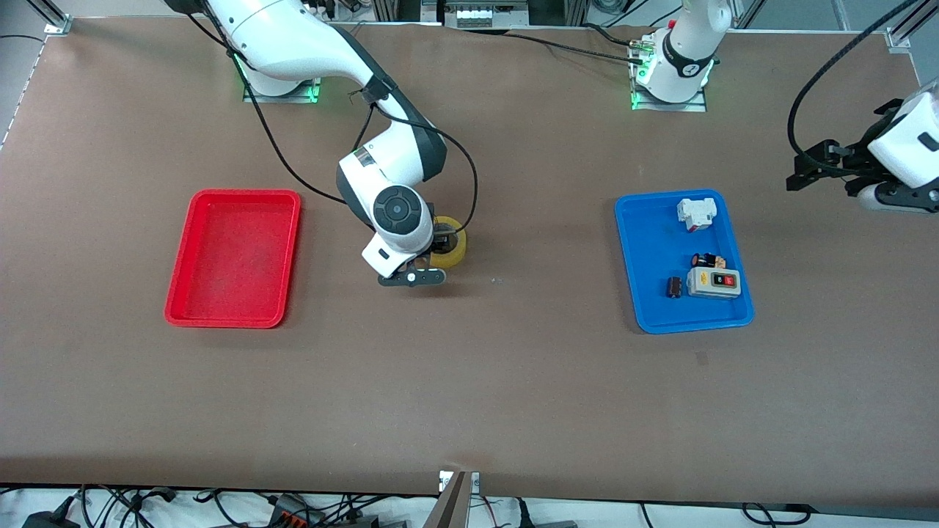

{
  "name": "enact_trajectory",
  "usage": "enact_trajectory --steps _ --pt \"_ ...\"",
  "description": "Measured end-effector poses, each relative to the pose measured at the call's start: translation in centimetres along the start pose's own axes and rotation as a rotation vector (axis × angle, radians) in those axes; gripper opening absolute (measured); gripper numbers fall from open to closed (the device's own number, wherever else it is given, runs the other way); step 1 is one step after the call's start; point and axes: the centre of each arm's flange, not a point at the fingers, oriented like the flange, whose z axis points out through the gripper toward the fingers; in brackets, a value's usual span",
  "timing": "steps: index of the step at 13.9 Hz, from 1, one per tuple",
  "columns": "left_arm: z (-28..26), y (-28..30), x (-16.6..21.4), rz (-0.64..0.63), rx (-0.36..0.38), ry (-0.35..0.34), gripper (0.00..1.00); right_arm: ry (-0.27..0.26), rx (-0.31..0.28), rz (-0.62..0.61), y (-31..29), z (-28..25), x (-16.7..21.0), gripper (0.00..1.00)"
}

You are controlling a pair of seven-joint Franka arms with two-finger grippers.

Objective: Place and move tape with both arms
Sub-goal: 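Grasp the tape roll with the right gripper while the left gripper withdraws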

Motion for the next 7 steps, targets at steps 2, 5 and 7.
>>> enact_trajectory --steps 2,5,7 --pt "-1.0 -0.3 -0.3 -0.007 0.005 0.035 1.0 -0.025 -0.018 0.003 0.4 1.6 -0.4 1.0" --pt "-1.7 -0.9 -0.9 -0.016 0.007 0.049 1.0 -0.039 -0.019 0.001 0.2 2.2 -0.8 1.0" --pt "-1.7 -0.4 -0.9 -0.009 0.007 0.048 1.0 -0.053 0.01 0.013 -0.3 2.3 -1.1 1.0"
